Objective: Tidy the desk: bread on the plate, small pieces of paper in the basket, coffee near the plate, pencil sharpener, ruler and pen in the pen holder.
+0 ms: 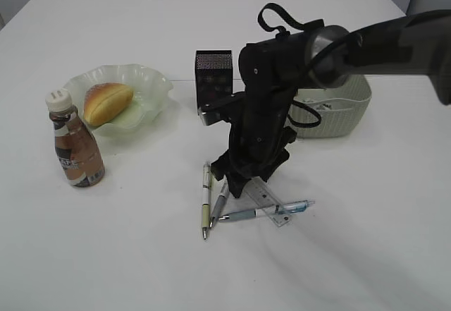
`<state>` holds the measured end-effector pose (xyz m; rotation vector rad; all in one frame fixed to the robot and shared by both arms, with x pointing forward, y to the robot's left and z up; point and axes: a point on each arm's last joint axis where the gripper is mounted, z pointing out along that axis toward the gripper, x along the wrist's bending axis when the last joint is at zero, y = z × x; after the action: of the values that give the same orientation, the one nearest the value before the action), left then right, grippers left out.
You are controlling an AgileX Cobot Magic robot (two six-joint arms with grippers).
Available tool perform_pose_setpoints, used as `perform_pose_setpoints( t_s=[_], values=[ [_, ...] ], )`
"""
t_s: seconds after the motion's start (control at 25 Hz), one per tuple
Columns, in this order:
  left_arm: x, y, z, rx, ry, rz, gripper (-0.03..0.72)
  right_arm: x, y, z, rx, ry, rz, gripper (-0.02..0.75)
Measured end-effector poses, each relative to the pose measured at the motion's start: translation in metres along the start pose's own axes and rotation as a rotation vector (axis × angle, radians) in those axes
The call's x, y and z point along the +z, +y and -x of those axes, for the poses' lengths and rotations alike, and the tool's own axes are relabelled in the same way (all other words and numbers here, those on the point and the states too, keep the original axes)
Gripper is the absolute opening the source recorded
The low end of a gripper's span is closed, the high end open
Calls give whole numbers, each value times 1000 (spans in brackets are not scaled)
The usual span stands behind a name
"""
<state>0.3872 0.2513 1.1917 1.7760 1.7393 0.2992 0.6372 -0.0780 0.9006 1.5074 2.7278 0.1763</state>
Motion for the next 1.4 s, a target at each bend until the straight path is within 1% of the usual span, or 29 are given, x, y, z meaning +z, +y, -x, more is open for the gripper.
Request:
perform_pose_setpoints(
  t_s=[0.84,0.96,1.08,1.12,1.24,1.4],
  values=[
    [0,0,0,0,0,0,445,7,-2,1,-4,-5,-24,514],
    [0,0,0,0,0,0,445,7,-2,1,-4,-5,-24,444],
    [0,0,0,0,0,0,445,7,-1,1,-4,-5,-22,318],
    [0,0,0,0,0,0,445,7,-1,1,-4,-5,-22,300],
    [0,0,0,0,0,0,445,7,-1,1,-5,-7,-20,279],
    [0,0,0,0,0,0,445,5,0,2,-15,-21,-15,276]
  ],
)
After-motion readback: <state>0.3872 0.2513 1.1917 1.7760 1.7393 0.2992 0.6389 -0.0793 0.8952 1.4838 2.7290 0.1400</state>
